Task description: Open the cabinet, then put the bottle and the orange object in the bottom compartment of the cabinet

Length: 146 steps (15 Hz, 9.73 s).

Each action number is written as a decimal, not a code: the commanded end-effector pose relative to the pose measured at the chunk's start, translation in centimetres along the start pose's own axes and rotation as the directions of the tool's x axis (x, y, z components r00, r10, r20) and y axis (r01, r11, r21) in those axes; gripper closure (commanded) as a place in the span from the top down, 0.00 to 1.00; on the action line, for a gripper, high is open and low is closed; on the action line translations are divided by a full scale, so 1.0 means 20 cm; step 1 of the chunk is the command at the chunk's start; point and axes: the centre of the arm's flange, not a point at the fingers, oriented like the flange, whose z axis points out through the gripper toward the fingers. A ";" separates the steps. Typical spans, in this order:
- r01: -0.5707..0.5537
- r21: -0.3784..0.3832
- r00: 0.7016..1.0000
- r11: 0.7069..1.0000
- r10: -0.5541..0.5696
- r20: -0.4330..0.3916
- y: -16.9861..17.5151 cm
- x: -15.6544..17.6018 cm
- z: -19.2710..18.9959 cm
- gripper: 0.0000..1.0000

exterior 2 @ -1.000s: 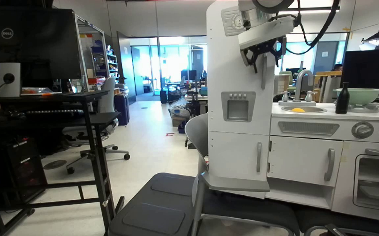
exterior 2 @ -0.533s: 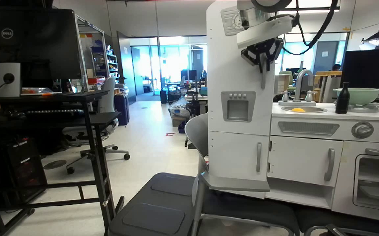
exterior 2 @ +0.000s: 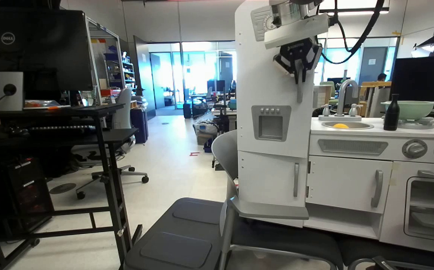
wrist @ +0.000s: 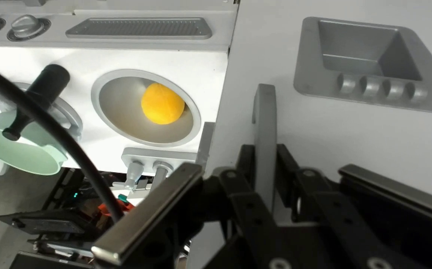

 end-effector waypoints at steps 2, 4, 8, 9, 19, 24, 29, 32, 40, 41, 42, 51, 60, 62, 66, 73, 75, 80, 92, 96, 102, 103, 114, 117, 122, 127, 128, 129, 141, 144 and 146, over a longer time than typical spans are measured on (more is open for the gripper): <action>-0.020 0.015 0.998 1.000 0.020 0.054 -0.15 -0.13 -0.07 0.05; -0.022 0.013 0.998 1.000 0.021 0.061 -0.18 -0.17 -0.10 0.05; 0.000 0.014 0.997 1.000 -0.001 0.081 -0.26 -0.25 -0.15 0.51; 0.017 0.021 0.996 1.000 -0.019 0.086 -0.32 -0.27 -0.19 0.59; 0.250 0.122 0.962 0.961 -0.261 0.085 -0.58 -0.57 -0.40 1.00; 0.418 0.200 0.899 0.886 -0.435 0.049 -0.65 -0.69 -0.63 1.00; 0.592 0.252 0.790 0.766 -0.613 0.006 -0.68 -0.75 -0.78 1.00; 0.705 0.231 0.690 0.671 -0.724 -0.002 -0.56 -0.72 -0.92 1.00; 0.902 0.167 0.405 0.398 -0.914 -0.011 0.05 -0.47 -1.38 1.00; 0.914 0.164 0.379 0.372 -0.925 -0.013 0.16 -0.47 -1.41 1.00; 0.922 0.166 0.358 0.351 -0.934 -0.014 0.25 -0.45 -1.45 1.00; 0.819 0.161 0.545 0.550 -0.835 0.081 0.84 -0.08 -1.16 1.00; 0.508 0.179 0.797 0.843 -0.538 0.273 0.74 0.35 -0.19 1.00; 0.466 0.188 0.812 0.865 -0.502 0.297 0.75 0.36 -0.04 1.00; 0.392 0.180 0.836 0.902 -0.431 0.340 0.83 0.35 0.16 1.00; 0.306 0.163 0.845 0.938 -0.346 0.409 1.02 0.38 0.45 1.00; 0.299 0.160 0.843 0.941 -0.339 0.419 1.05 0.35 0.53 1.00; 0.300 0.140 0.858 0.944 -0.331 0.393 1.11 0.15 0.58 1.00; 0.193 0.104 0.956 0.976 -0.211 0.204 1.29 -0.22 0.78 1.00; 0.148 0.091 0.982 0.985 -0.157 0.108 1.31 -0.28 0.73 1.00; 0.107 0.073 0.993 0.992 -0.110 0.042 1.34 -0.26 0.71 1.00; 0.104 0.066 0.993 0.992 -0.107 0.040 1.34 -0.24 0.69 1.00; 0.105 0.057 0.994 0.993 -0.106 0.028 1.26 -0.12 0.82 1.00; 0.109 0.054 0.994 0.993 -0.110 0.019 1.23 -0.07 0.83 1.00; 0.119 0.055 0.993 0.991 -0.119 0.008 1.17 -0.01 0.88 1.00; 0.129 0.047 0.991 0.991 -0.130 0.018 1.13 -0.02 0.97 1.00; 0.128 0.045 0.991 0.991 -0.129 0.021 1.12 -0.02 0.97 1.00; 0.126 0.043 0.992 0.991 -0.127 0.025 1.12 -0.02 0.97 1.00; 0.102 0.044 0.995 0.994 -0.103 0.018 1.16 0.01 1.00 1.00; 0.102 0.052 0.995 0.993 -0.103 0.009 1.19 0.04 1.01 1.00; 0.105 0.059 0.994 0.993 -0.105 0.002 1.20 0.04 1.02 1.00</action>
